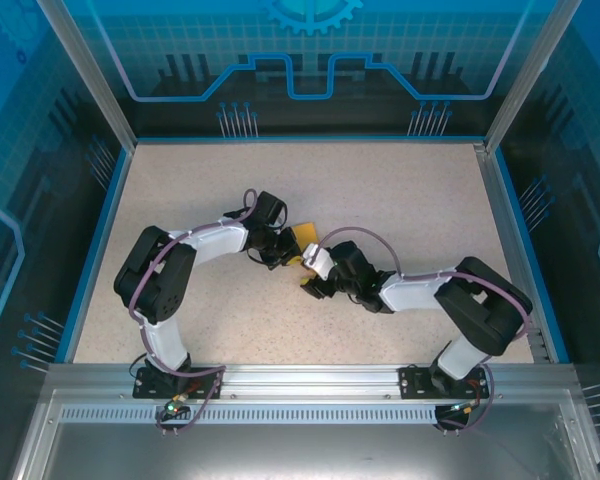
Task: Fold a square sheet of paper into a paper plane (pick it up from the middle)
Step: Fold the wing for the fifth time at the center of the table.
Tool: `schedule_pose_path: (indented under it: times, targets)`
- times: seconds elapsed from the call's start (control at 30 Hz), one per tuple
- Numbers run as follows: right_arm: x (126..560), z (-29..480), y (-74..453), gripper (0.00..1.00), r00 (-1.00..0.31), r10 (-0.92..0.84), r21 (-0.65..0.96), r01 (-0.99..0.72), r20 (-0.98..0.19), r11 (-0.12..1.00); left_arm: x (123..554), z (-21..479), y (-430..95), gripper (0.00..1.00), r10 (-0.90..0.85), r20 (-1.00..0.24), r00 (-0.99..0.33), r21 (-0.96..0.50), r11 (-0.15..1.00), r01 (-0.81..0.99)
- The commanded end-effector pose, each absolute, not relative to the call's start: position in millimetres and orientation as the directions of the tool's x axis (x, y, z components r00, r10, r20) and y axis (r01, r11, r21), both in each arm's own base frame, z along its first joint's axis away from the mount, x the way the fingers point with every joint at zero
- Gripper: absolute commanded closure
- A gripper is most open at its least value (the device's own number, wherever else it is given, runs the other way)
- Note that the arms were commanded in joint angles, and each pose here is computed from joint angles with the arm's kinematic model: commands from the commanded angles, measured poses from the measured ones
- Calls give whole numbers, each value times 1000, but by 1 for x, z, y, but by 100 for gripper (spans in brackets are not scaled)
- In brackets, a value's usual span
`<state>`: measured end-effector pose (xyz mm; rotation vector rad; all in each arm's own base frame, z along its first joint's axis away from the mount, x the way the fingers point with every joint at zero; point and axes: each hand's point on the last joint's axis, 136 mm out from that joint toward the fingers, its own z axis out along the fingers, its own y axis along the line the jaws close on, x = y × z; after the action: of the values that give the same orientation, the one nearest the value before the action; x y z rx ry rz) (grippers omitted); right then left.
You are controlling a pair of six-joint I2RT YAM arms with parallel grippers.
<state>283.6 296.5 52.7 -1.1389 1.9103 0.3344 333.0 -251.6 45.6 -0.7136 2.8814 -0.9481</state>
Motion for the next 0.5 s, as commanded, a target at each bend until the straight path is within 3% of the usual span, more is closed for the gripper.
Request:
schedule_pose_path:
  times: [0.0, 0.17, 0.27, 0.47]
  targets:
    - [293, 62, 310, 33, -88, -577, -278, -811, -812, 515, 332, 58, -255, 99, -428, 117, -896, -571, 709, -413]
    - [305, 51, 310, 39, -61, -600, -340, -777, -797, 530, 333, 59, -256, 99, -425, 120, -897, -572, 709, -412]
    - [310, 49, 312, 52, -46, -599, -356, -766, -800, 534, 333, 59, -255, 99, -427, 122, -896, -570, 709, -415]
    - [317, 44, 314, 66, -32, -599, -377, -750, -800, 543, 333, 60, -254, 99, -431, 122, -894, -564, 711, -420]
